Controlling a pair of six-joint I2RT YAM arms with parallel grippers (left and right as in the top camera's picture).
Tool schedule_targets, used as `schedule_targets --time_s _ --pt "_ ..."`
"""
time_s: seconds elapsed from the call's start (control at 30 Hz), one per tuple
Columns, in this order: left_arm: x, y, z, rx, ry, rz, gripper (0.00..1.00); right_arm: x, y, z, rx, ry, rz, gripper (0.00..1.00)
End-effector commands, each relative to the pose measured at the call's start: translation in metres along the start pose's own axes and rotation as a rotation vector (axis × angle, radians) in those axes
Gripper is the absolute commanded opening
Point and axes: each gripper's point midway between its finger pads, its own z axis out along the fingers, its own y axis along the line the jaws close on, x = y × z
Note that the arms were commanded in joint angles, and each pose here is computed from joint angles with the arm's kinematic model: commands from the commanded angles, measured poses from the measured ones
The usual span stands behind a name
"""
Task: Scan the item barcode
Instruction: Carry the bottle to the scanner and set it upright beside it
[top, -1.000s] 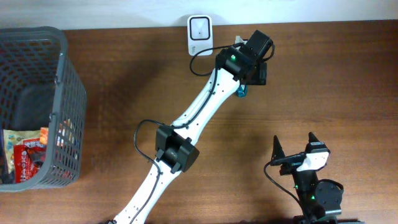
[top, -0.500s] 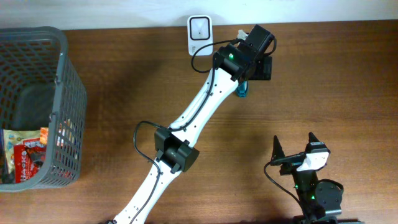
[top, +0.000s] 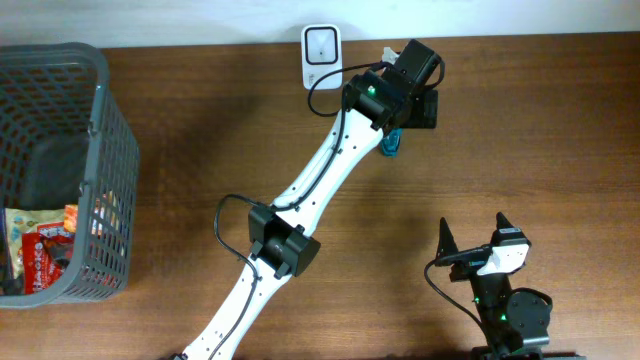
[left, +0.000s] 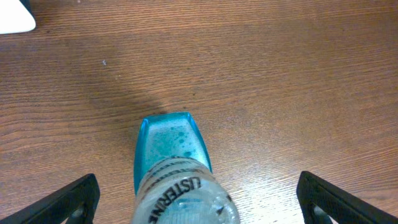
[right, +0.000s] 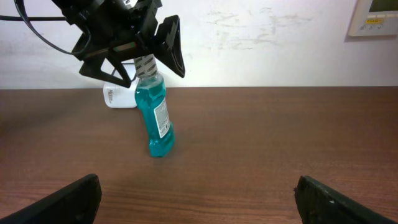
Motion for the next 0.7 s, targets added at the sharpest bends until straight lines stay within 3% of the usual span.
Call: schedule_targets --time_s 0.0,0.47,0.67 --pt "-0.015 -0.008 -0.022 0.037 -0.049 0.015 0.99 0.003 0.000 0.000 0.002 0.006 0.003 0.98" --pt "-0.051 0.000 -0.086 0.071 -0.145 -0.020 0.99 0.003 0.000 0.000 0.002 0.006 0.003 0.98" --pt "-0.074 -0.007 -0.178 0.141 -0.265 -0.029 0.99 0.003 0.000 0.000 0.002 0.006 0.003 0.98"
